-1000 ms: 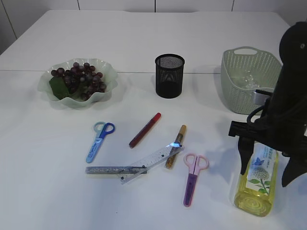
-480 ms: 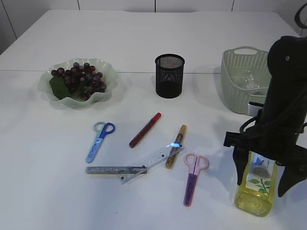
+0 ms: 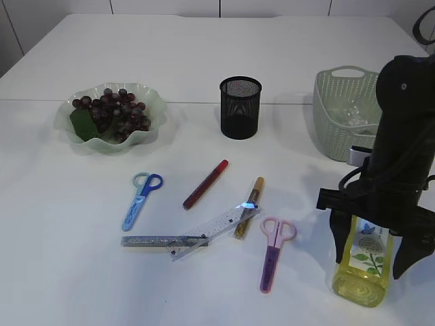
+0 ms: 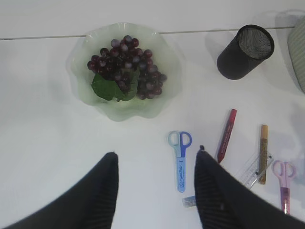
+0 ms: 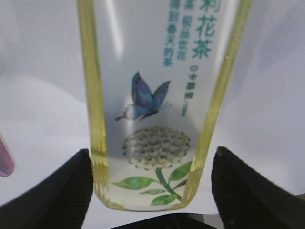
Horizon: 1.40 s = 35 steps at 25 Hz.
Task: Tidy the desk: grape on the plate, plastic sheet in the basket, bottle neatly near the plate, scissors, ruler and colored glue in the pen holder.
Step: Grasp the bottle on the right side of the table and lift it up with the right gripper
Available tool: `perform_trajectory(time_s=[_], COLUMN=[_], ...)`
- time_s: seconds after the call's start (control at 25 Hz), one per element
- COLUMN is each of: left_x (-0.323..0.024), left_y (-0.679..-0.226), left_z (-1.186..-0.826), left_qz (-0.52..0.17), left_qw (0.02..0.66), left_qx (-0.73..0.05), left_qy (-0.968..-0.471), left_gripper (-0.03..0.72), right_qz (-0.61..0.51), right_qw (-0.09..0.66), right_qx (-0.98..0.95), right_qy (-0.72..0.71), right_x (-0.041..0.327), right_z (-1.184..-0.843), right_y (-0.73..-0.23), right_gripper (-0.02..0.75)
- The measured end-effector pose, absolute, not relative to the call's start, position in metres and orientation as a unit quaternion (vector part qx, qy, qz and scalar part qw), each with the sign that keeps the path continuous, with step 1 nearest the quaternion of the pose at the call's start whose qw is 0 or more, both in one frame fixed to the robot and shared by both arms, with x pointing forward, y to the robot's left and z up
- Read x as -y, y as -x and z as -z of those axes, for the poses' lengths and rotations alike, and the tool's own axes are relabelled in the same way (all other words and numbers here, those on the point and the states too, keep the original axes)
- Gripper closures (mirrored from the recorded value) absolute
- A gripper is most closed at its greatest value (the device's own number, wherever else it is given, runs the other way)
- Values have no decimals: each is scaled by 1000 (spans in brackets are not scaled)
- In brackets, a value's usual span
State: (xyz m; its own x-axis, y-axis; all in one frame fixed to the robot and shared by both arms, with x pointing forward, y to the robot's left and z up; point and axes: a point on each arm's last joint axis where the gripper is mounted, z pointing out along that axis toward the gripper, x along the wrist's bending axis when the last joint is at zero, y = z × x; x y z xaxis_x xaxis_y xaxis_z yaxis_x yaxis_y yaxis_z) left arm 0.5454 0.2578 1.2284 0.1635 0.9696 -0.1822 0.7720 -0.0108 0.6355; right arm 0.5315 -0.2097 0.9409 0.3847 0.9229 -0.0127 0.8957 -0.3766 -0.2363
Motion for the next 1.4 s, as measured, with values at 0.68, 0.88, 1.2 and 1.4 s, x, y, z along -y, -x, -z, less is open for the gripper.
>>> perform_trajectory(time_s=[0.68, 0.88, 1.2, 1.4], left_x=[-259, -259, -259, -259], left_y=[-546, -546, -546, -546], left_z=[-1228, -1228, -1228, -1228], left_qz=[-161, -161, -162, -162], left_qw=[312, 312, 311, 311], left_qx=[-628, -628, -629, -629], left_qy=[-694, -694, -694, -694], left_gripper=[309, 309, 309, 309], right_qz=[-63, -80, -101, -96], right_qw=[96, 102, 110, 103], right_qx=[548, 547, 545, 548], right_qy=[829, 827, 825, 824], right_x=[209, 209, 209, 209], right_z=[-941, -933, -925, -925], right_y=[-533, -533, -532, -534], right_gripper=[141, 141, 141, 141])
